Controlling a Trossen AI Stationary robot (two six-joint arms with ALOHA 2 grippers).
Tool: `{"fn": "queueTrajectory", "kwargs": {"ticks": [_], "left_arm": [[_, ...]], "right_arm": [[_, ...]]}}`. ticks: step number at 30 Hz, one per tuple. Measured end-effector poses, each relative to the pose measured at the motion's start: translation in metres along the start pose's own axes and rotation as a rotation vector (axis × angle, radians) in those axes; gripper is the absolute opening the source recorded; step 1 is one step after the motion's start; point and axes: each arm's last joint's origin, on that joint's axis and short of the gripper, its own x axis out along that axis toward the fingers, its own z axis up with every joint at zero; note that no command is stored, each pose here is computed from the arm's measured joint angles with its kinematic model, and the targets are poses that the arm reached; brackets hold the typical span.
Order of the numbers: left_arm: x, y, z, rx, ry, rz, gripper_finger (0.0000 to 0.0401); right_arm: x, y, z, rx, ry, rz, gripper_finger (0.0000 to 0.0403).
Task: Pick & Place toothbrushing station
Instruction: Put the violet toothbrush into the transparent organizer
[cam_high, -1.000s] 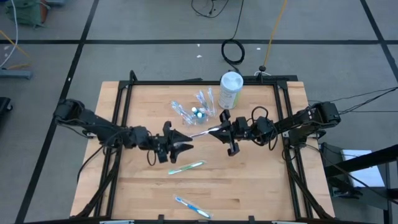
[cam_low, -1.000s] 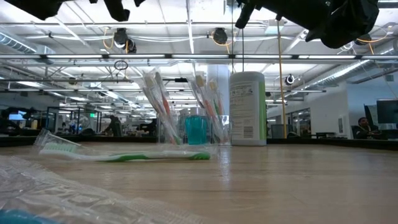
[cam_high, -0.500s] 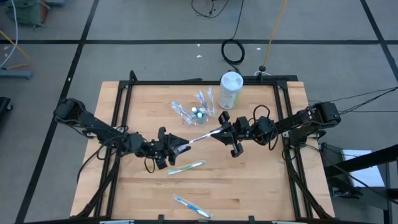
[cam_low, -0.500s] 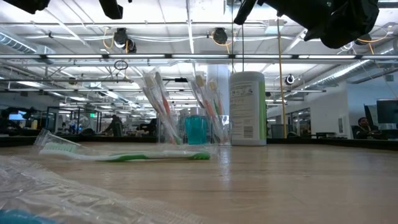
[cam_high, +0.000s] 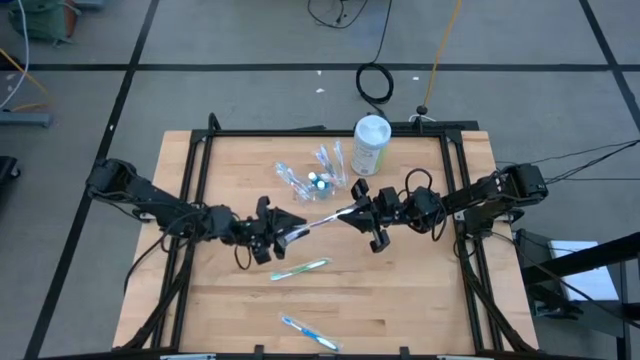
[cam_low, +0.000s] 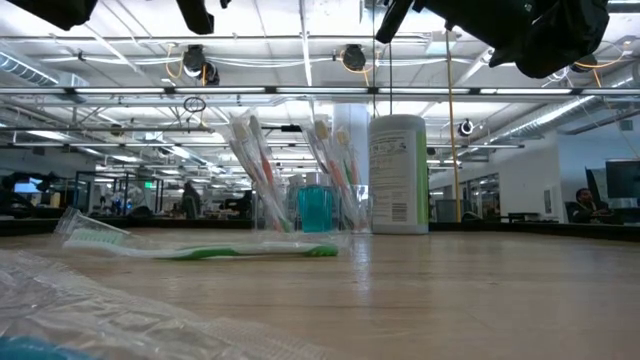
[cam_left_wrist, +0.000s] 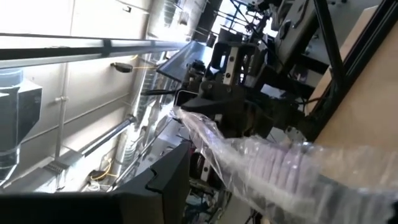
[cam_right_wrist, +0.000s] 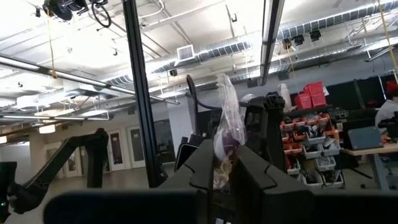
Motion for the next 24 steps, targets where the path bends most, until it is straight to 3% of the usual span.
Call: {"fn": "queueTrajectory", "kwargs": {"ticks": [7,17,24], "left_arm": [[0.0009,0.0001,-0.0006,0.009,-0.082,-0.024,0.0171],[0.0008,-0.0022,-0.0008,0.015,-0.093,-0.053,0.0084],[0.0006,-0.0017,-0.0005,0.016,-0.094,-0.050,0.0056]], "right_arm": [[0.0000,0.0001,-0.0001,0.001,0.001,0.000,0.0028],[0.0000,0.0001,-0.0002,0.001,0.003,0.000,0.0030],[-0.0001,-0.0001,-0.0010,0.002,0.011,-0.001,0.0031]]}}
